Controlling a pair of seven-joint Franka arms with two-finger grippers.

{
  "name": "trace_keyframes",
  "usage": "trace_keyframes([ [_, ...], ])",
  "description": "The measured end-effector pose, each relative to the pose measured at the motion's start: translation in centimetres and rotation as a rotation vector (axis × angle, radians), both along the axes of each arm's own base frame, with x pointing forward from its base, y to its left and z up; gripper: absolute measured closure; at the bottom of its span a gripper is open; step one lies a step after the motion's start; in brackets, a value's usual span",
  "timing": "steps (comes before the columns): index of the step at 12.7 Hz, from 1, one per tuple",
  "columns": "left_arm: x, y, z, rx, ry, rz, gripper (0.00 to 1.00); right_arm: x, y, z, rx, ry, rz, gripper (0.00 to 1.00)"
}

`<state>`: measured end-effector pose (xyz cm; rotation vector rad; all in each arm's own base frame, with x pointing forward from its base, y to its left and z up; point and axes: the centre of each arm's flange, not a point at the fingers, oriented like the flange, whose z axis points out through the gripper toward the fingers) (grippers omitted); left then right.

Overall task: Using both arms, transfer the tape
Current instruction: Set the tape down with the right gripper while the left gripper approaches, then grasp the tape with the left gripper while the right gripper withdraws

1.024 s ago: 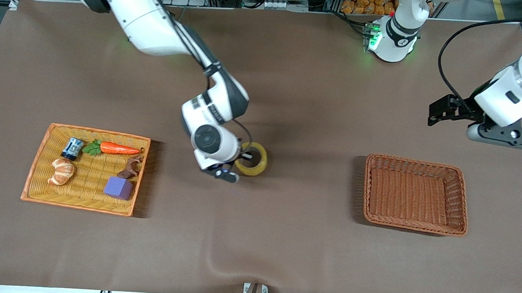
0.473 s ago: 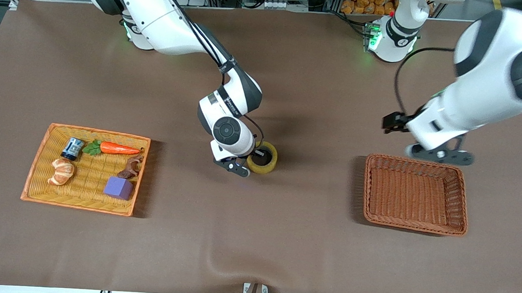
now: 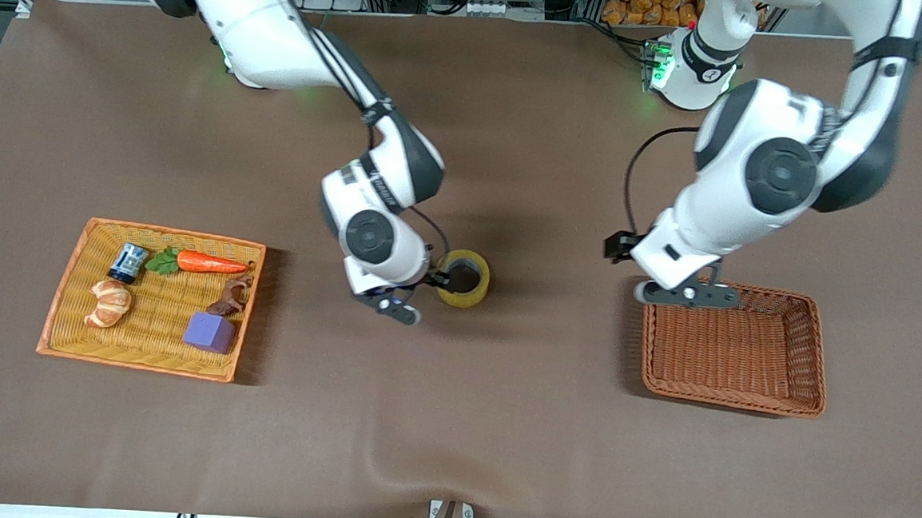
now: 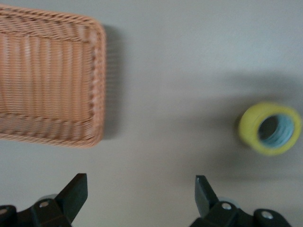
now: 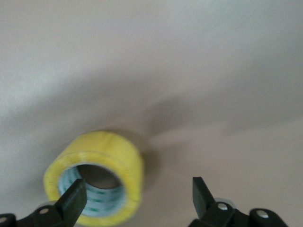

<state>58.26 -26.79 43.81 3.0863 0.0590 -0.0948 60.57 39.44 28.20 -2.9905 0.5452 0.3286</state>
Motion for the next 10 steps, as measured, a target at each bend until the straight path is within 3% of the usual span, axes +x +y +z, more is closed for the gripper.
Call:
trace_keyframes([
  [2, -1.2, -3.9, -3.0, -0.017, -0.030, 0.047, 0.00, 3.1, -7.6, 3.9, 0.024, 0.005, 0.076, 0.00],
  [4, -2.4, -8.2, -6.2, -0.033, -0.043, 0.089, 0.00, 5.0, -15.7, 6.8, 0.055, -0.023, 0.154, 0.00],
  [7, -3.9, -14.4, -11.8, -0.036, -0.027, 0.140, 0.00, 3.9, -23.6, 10.0, 0.038, -0.062, 0.282, 0.00],
  [10, -3.4, -19.0, -16.2, -0.040, -0.030, 0.152, 0.00, 1.9, -27.2, 14.9, -0.012, -0.126, 0.382, 0.00],
])
